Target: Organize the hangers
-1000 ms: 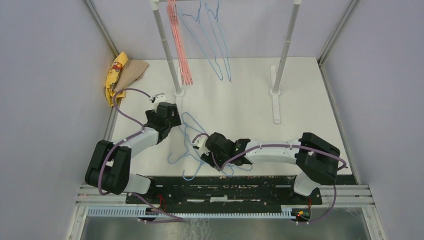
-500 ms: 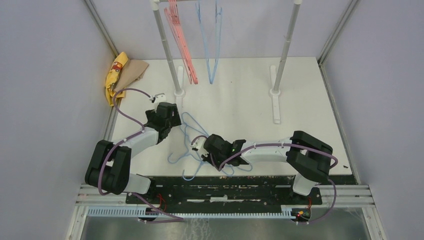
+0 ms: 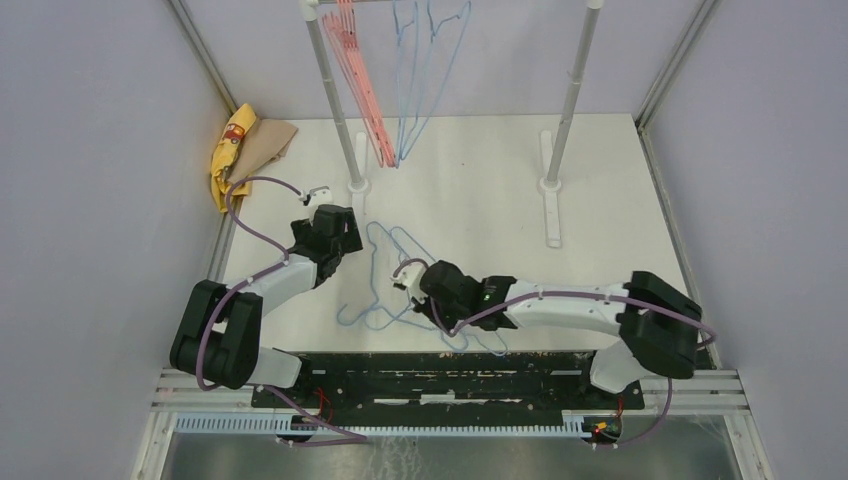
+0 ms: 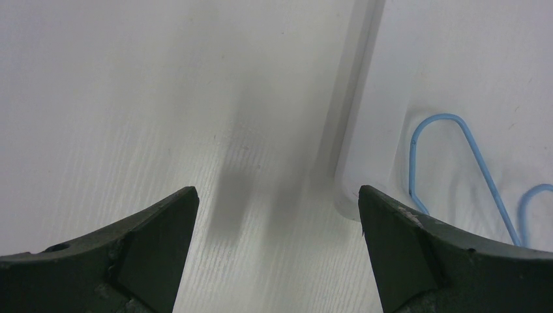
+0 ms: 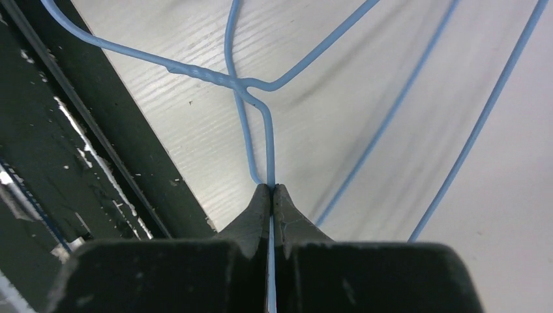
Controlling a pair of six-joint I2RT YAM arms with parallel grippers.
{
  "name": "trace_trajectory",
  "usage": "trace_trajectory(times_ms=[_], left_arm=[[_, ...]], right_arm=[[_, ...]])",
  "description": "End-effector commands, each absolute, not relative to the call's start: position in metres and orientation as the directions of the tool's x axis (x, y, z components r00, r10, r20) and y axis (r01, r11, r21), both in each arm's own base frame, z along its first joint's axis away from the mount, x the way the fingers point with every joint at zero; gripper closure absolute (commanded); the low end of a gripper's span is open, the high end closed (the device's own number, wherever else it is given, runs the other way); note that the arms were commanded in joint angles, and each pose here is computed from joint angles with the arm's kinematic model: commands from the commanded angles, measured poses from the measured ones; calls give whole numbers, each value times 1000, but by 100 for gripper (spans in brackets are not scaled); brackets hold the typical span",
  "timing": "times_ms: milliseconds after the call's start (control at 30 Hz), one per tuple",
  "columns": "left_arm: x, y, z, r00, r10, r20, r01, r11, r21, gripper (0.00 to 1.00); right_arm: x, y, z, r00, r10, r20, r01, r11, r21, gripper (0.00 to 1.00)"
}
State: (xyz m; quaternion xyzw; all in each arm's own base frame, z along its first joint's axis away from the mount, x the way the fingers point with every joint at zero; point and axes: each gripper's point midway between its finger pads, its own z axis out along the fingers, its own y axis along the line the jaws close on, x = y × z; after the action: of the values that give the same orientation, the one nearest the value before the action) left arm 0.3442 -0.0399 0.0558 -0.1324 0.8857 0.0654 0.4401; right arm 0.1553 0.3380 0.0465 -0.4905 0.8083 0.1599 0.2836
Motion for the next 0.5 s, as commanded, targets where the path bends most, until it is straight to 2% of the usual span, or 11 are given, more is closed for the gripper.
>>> trace_trajectory(times_ms=[0, 267, 467], left_arm=[[355, -41, 74, -517, -222, -827, -321, 946, -54, 1], [357, -43, 74, -518, -225, -825, -315, 947, -60, 1], [357, -45, 72, -523, -227, -822, -311, 948, -64, 1]], right_arm=[[176, 320, 106, -385, -569, -727, -820, 573, -15, 99], [204, 252, 169, -501, -311, -807, -682, 716, 148, 100], [232, 222, 251, -426, -65, -903, -568, 796, 210, 99]])
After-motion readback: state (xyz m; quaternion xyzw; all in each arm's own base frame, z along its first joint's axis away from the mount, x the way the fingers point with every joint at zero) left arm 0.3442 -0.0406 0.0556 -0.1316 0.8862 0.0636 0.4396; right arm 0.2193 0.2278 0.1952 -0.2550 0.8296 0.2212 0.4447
